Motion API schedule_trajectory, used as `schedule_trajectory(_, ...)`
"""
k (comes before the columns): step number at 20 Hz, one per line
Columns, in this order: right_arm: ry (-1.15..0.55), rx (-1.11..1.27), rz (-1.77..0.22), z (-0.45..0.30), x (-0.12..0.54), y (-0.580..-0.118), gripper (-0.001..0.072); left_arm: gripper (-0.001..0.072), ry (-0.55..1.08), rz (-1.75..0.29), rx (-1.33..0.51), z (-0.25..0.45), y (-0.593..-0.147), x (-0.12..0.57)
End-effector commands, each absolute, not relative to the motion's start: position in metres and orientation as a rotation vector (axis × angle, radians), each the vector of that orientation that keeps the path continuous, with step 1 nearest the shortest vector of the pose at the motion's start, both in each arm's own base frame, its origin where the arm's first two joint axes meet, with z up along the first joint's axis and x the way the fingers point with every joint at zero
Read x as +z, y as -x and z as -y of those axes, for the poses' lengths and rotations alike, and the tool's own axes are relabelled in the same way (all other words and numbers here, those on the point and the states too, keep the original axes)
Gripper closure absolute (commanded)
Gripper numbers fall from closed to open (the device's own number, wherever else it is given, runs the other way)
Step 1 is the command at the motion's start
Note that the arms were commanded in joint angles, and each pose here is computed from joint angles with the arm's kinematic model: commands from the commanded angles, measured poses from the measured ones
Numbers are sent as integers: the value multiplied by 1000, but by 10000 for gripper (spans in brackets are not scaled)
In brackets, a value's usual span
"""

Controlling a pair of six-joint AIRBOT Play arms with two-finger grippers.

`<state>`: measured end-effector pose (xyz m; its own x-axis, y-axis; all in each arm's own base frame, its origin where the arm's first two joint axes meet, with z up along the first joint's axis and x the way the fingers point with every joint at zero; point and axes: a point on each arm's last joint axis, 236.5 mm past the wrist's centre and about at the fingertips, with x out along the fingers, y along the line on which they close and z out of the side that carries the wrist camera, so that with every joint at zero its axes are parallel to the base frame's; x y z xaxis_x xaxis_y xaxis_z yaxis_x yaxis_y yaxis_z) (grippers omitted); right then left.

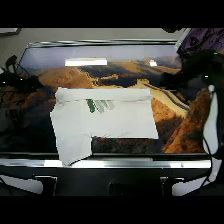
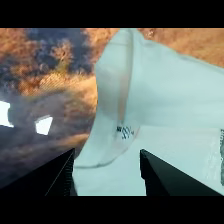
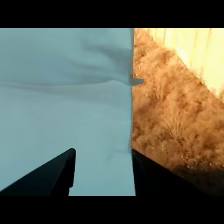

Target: Fold the clothes and pants, and hang the long-sleeved shirts on hangers.

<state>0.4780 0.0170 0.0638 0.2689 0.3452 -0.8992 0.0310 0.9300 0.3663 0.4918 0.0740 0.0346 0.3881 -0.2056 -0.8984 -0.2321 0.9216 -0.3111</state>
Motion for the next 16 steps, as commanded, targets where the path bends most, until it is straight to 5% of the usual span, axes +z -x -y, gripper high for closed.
schedule_trajectory(1, -472, 262, -1286, 16, 74, -423, 297, 234, 553, -1176, 23, -90, -440, 42)
schedule_trajectory(4, -571, 223, -1377, 24, 35, -360, 275, 234, 624, -1216, 86, -96, -390, 23)
schedule_trajectory(5, -564, 236, -1396, 19, 20, -342, 219, 234, 633, -1212, 100, -96, -382, 17)
schedule_trajectory(9, -620, 255, -1528, -5, -37, -285, 226, 234, 656, -1271, 96, -84, -365, -3)
schedule_trajectory(16, -667, 252, -1559, -21, -91, -254, 219, 234, 651, -1280, 81, -77, -365, -5)
